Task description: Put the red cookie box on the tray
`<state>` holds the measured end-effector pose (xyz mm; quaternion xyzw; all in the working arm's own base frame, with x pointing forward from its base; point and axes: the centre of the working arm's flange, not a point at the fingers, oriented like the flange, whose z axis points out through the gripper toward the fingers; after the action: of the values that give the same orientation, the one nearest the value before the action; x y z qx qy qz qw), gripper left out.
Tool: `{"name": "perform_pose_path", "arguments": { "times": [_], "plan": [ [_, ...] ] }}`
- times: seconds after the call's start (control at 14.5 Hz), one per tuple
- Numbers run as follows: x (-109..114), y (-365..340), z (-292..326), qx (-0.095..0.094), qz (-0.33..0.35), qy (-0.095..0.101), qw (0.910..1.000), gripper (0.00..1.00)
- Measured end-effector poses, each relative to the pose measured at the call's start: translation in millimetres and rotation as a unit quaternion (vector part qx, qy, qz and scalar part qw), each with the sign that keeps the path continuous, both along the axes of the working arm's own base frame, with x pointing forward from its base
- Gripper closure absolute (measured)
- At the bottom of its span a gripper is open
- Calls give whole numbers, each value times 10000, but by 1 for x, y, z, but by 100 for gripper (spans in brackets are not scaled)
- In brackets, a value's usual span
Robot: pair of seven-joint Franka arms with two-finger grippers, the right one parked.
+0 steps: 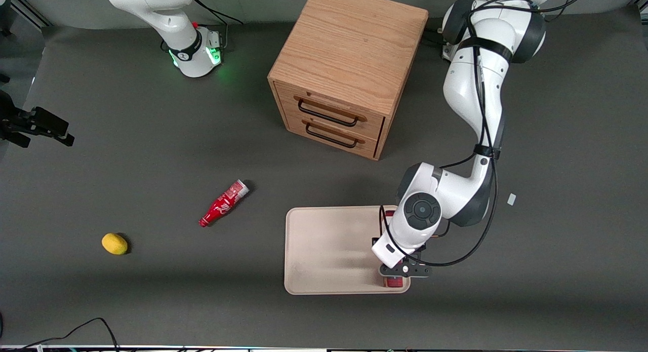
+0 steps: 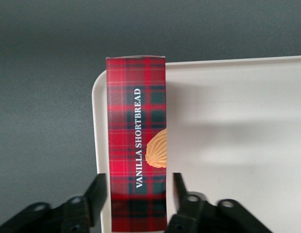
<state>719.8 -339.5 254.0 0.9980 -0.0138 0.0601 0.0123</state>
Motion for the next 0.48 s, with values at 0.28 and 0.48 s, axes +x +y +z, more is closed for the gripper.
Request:
{"name": "perform_pose_path", "arguments": {
  "times": [0.28, 0.48],
  "plan": [
    [-1, 0, 13, 73, 8, 155, 9999, 0],
    [-10, 12, 67, 288, -69, 584, 9979, 0]
  ]
}}
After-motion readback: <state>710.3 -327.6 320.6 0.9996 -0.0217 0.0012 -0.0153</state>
